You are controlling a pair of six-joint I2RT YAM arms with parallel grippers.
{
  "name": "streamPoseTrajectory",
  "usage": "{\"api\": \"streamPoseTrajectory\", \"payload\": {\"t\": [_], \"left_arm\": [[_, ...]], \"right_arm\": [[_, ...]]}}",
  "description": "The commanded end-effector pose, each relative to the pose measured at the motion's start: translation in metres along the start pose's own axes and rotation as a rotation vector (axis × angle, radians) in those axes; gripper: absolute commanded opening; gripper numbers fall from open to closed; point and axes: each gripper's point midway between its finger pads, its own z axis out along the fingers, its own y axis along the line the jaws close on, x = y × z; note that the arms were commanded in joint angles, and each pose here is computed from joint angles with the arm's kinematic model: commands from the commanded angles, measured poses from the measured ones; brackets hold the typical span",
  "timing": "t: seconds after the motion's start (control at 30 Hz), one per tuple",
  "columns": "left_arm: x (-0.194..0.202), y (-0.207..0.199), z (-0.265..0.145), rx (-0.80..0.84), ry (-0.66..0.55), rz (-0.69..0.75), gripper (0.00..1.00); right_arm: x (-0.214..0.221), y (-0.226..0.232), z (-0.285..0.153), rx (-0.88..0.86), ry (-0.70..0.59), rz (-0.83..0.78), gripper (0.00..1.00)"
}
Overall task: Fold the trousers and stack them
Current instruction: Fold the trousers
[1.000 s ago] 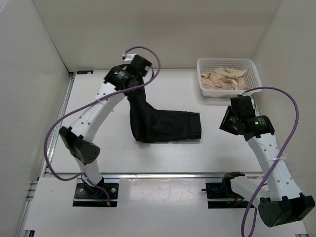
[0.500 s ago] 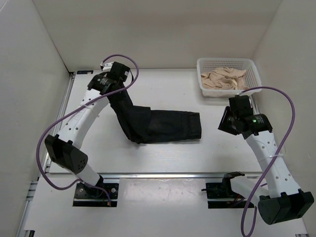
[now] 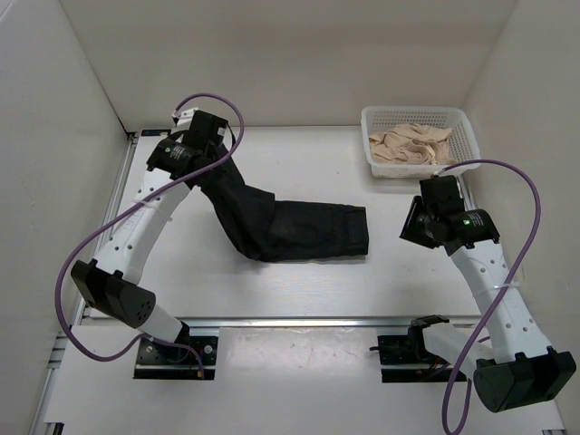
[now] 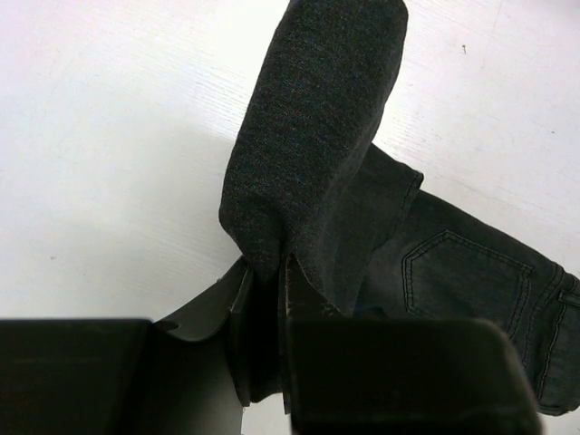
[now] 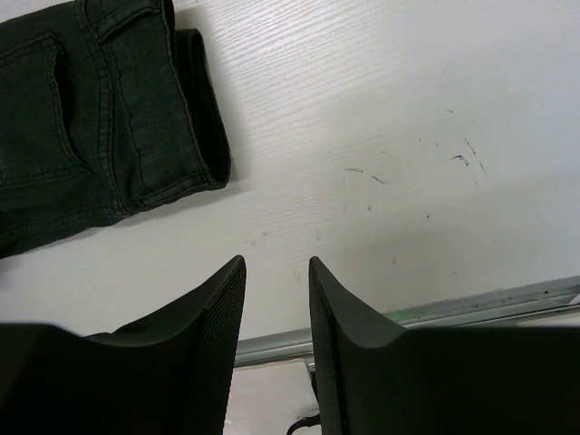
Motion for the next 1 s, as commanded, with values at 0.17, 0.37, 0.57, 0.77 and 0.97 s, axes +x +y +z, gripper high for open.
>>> {"api": "streamPoseTrajectory", "payload": {"t": [0.17, 0.37, 0.57, 0.77, 0.97], "left_arm": [[-0.032, -0.027, -0.04, 0.131, -0.124, -0.046, 0.1], [-0.022, -0.075, -0.049, 0.143, -0.165, 0.073, 0.1], [0.007, -0.142, -0.061, 0.23, -0.147, 0.166, 0.1], [0.051, -0.198, -0.061, 0.292, -0.095, 0.221, 0.1], [0.083, -0.245, -0.069, 0.364, -0.069, 0.245, 0.1]], "right_arm": [[0.001, -0.001, 0.001, -0.008, -0.004, -0.009, 0.4], [0.004, -0.002, 0.003, -0.004, 0.004, -0.01, 0.4], [0.002, -0.003, -0.001, -0.005, -0.018, -0.007, 0.4], [0.005, -0.008, -0.004, 0.011, -0.012, -0.009, 0.4], [0.006, -0.014, -0.01, 0.027, -0.027, -0.008, 0.4]]}}
